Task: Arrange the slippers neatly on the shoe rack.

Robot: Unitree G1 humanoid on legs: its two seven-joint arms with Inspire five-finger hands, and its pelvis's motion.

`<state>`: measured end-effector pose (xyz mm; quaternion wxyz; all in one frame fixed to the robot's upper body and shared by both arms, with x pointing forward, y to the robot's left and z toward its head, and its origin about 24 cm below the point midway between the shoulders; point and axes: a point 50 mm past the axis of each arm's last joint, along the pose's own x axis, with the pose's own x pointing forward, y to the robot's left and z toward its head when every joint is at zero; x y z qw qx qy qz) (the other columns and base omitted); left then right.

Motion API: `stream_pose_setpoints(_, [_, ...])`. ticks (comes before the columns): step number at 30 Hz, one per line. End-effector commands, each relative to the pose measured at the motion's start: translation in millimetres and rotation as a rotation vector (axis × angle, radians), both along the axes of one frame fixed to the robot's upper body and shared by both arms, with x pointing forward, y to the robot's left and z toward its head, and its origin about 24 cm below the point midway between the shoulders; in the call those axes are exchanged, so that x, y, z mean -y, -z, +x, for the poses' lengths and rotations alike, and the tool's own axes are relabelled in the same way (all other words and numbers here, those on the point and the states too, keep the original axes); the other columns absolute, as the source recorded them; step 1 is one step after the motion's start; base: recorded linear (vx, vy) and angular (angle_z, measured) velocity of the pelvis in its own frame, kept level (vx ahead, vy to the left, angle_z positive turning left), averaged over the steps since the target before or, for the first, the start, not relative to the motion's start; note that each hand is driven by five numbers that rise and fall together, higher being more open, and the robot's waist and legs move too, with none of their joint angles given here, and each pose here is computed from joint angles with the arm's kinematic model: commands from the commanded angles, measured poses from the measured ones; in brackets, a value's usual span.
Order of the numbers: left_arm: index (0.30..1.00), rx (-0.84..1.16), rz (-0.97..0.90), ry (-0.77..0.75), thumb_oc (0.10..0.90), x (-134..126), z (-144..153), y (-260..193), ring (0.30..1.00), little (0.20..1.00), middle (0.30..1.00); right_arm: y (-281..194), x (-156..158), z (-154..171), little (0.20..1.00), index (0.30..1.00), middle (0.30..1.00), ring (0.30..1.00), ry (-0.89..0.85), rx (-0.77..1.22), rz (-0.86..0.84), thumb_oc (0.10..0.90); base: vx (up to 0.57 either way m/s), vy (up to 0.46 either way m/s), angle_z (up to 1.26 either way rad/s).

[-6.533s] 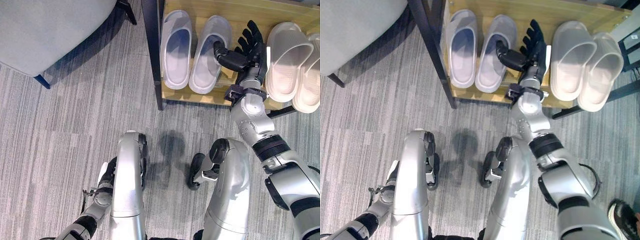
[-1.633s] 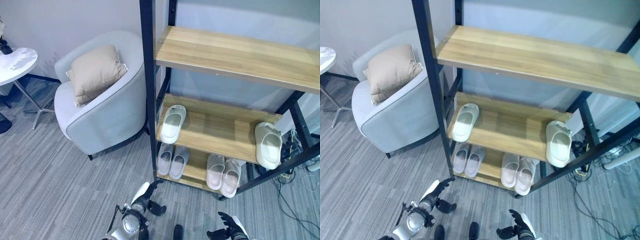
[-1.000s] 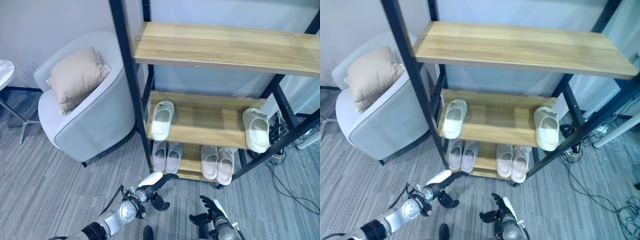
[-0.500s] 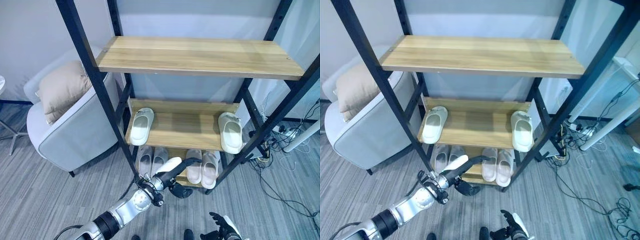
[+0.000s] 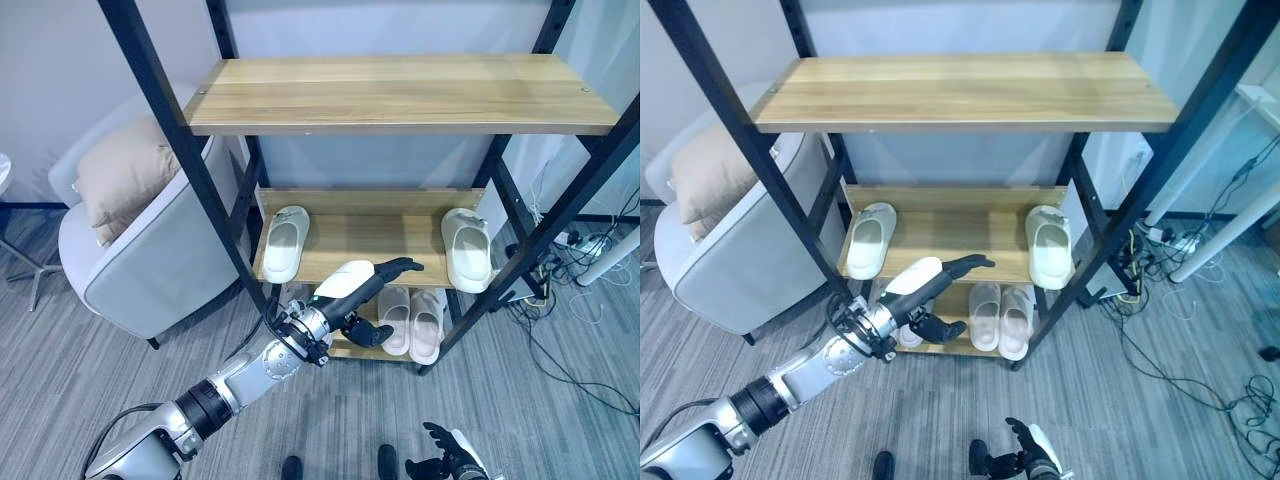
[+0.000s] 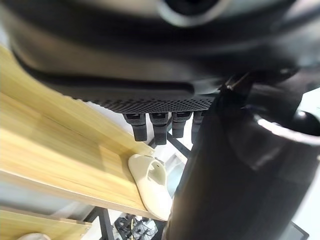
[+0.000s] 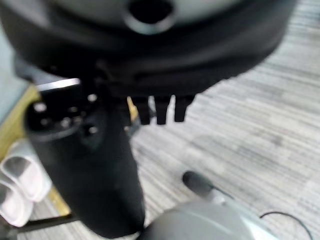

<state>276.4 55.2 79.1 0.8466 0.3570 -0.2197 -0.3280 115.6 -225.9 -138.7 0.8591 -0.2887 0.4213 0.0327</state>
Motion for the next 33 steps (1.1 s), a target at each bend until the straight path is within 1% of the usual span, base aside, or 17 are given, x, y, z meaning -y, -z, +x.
stream_pose_setpoints(1, [0.9,0.267,-0.171,0.074,0.8,15,9,-71,0.9,0.9,0.9,-14,-1,26,0.9,0.9,0.9,0.9,-0.062,0.117,-0.018,0.8,0.05,0.167,-0.23])
stream_pose_setpoints(7, [0.9,0.305,-0.185,0.072,0.8,16,12,-80,0.9,0.9,0.9,-15,-4,31,0.9,0.9,0.9,0.9,-0.03,0.128,0.004,0.8,0.03,-0.013,-0.32])
stream_pose_setpoints(14, [0.9,0.254,-0.174,0.031,0.8,4,11,-67,0.9,0.9,0.9,-14,-14,33,0.9,0.9,0.9,0.9,-0.074,0.118,0.023,0.8,0.05,-0.299,-0.11])
stream_pose_setpoints(16, [0.9,0.248,-0.158,0.015,0.8,3,13,-64,0.9,0.9,0.9,-11,-18,33,0.9,0.9,0.9,0.9,-0.109,0.096,0.022,0.8,0.0,-0.332,0.02])
stream_pose_setpoints(18, [0.9,0.28,-0.136,0.018,0.8,6,13,-64,0.9,0.9,0.9,-12,-21,32,0.9,0.9,0.9,0.9,-0.19,0.097,0.007,0.8,-0.01,-0.421,0.17])
stream_pose_setpoints(20, [0.9,0.287,-0.127,0.02,0.8,8,12,-64,0.9,0.9,0.9,-13,-18,31,0.9,0.9,0.9,0.9,-0.196,0.096,-0.008,0.8,-0.03,-0.276,0.34])
stream_pose_setpoints(22, [0.9,0.313,-0.102,0.016,0.8,10,14,-64,0.9,0.9,0.9,-15,-5,31,0.9,0.9,0.9,0.9,-0.156,0.101,-0.041,0.8,-0.08,-0.253,0.4])
stream_pose_setpoints(24, [0.9,0.326,-0.094,0.02,0.8,11,15,-65,0.9,0.9,0.9,-15,-1,30,0.9,0.9,0.9,0.9,-0.143,0.103,-0.046,0.8,-0.03,-0.053,0.43])
stream_pose_setpoints(28, [0.9,0.357,-0.035,-0.032,0.8,5,25,-63,0.9,0.9,0.9,-13,0,25,0.9,0.9,0.9,0.9,-0.15,0.088,-0.06,0.8,0.03,0.008,0.15])
stream_pose_setpoints(33, [0.9,0.421,0.017,-0.083,0.8,0,37,-70,0.9,0.9,0.9,-10,-2,22,0.9,0.9,0.9,0.9,-0.099,0.083,-0.037,0.8,0.04,0.052,0.0])
